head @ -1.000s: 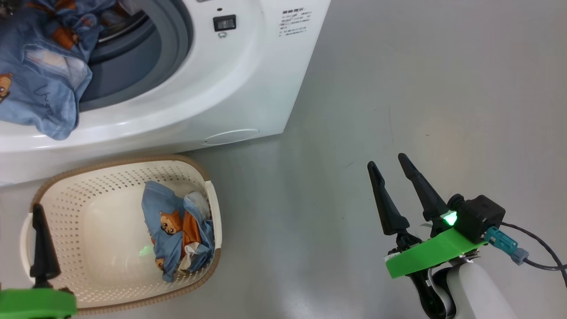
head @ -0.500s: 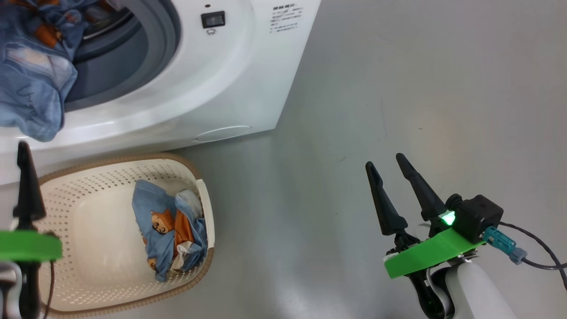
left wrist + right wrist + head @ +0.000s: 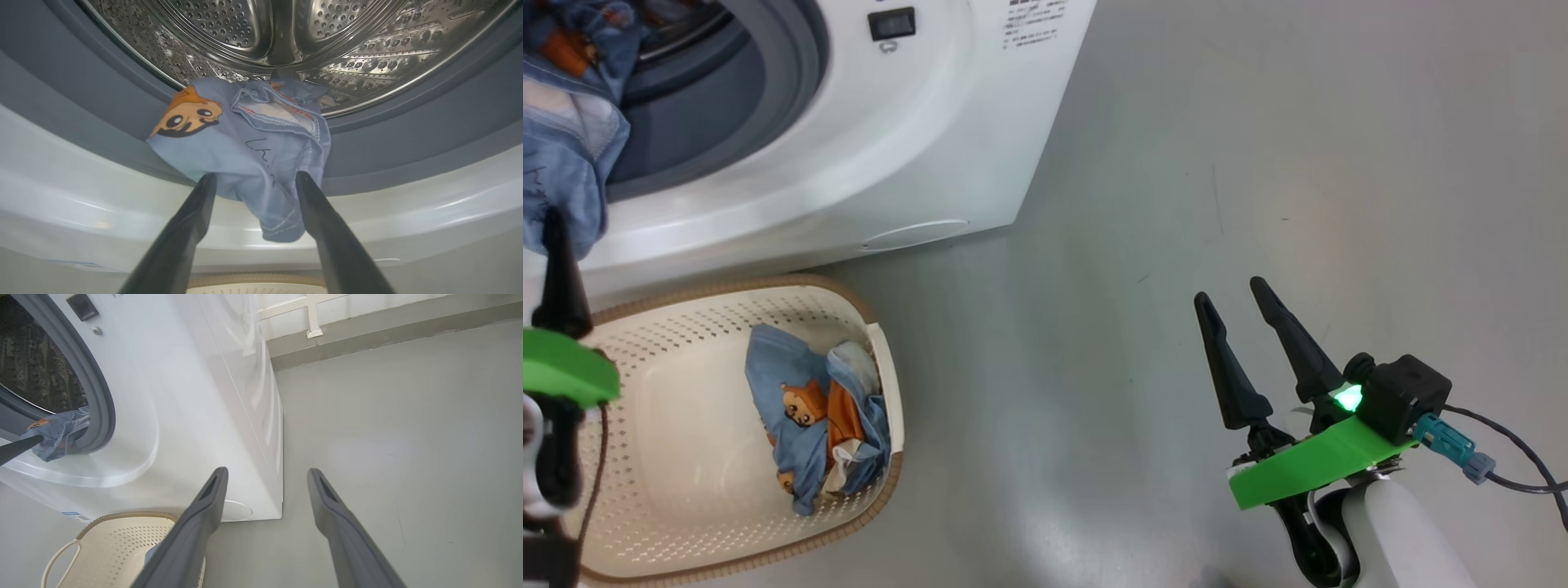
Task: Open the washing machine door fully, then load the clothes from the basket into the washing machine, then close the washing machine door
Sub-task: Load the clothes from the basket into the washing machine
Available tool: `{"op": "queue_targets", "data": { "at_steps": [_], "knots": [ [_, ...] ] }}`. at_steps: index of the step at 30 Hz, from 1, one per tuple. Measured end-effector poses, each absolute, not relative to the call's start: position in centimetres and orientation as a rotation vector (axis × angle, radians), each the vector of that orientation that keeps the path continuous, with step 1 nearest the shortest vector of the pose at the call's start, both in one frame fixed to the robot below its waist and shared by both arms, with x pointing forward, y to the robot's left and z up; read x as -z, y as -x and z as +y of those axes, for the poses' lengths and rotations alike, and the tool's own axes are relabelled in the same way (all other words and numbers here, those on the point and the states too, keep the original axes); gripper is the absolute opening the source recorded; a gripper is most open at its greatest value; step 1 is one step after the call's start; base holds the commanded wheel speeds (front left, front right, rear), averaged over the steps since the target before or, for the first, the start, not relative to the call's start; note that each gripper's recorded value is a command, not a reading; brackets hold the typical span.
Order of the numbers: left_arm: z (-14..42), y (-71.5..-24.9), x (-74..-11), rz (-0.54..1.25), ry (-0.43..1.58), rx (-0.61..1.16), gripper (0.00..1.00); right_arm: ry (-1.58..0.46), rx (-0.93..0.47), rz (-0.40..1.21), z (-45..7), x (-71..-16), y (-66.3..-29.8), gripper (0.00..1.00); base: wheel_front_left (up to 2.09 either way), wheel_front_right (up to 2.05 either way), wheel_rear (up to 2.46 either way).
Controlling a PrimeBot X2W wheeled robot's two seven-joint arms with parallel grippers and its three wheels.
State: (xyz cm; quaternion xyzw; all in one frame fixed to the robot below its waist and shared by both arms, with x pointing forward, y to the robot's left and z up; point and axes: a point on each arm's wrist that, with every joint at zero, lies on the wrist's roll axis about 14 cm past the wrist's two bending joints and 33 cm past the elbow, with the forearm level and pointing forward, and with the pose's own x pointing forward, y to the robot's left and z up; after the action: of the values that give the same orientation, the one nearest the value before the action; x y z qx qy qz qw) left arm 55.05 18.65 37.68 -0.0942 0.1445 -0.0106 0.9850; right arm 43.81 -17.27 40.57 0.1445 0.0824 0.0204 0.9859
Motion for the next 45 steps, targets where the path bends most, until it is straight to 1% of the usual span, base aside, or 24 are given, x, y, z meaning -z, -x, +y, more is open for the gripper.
{"op": "queue_targets", "data": {
  "at_steps": [9, 10, 11, 12, 13, 18, 22, 31, 38, 45],
  "knots": [
    [18.4, -56.4, -35.7, 0.392, 0.259, -0.008, 1.00, -0.295, -0.037, 0.178, -17.3, -40.2, -43.6, 1.00, 0.00, 0.00, 0.00],
    [18.3, -56.6, -35.7, 0.390, 0.260, -0.008, 0.85, -0.296, -0.036, 0.180, -17.3, -40.1, -43.6, 1.00, 0.00, 0.00, 0.00],
    [18.3, -56.8, -35.8, 0.387, 0.263, -0.011, 0.53, -0.295, -0.036, 0.181, -17.3, -40.1, -43.6, 1.00, 0.00, 0.00, 0.00],
    [18.3, -56.9, -35.8, 0.387, 0.268, -0.014, 0.30, -0.296, -0.036, 0.181, -17.3, -40.1, -43.6, 1.00, 0.00, 0.00, 0.00],
    [18.2, -57.1, -35.9, 0.385, 0.267, -0.013, 0.00, -0.295, -0.036, 0.181, -17.3, -40.1, -43.6, 1.00, 0.00, 0.00, 0.00],
    [16.8, -57.5, -36.9, 0.351, 0.263, 0.045, 0.00, -0.296, -0.037, 0.175, -17.3, -40.3, -43.6, 1.00, 0.00, 0.00, 0.00],
    [15.8, -58.1, -38.5, 0.289, 0.224, 0.102, 0.00, -0.297, -0.040, 0.172, -17.2, -40.4, -43.6, 1.00, 0.00, 0.00, 0.00],
    [13.5, -61.6, -42.5, 0.159, 0.127, 0.207, 0.00, -0.296, -0.035, 0.185, -17.4, -39.9, -43.6, 1.00, 0.00, 0.00, 0.00],
    [11.7, -64.5, -43.4, 0.140, 0.074, 0.264, 0.00, -0.296, -0.012, 0.203, -18.0, -39.3, -43.3, 1.00, 0.00, 0.00, 0.00],
    [11.2, -67.4, -43.0, 0.144, 0.056, 0.270, 0.00, -0.290, 0.007, 0.215, -18.7, -38.6, -43.5, 1.00, 0.00, 0.00, 0.00]
  ]
}}
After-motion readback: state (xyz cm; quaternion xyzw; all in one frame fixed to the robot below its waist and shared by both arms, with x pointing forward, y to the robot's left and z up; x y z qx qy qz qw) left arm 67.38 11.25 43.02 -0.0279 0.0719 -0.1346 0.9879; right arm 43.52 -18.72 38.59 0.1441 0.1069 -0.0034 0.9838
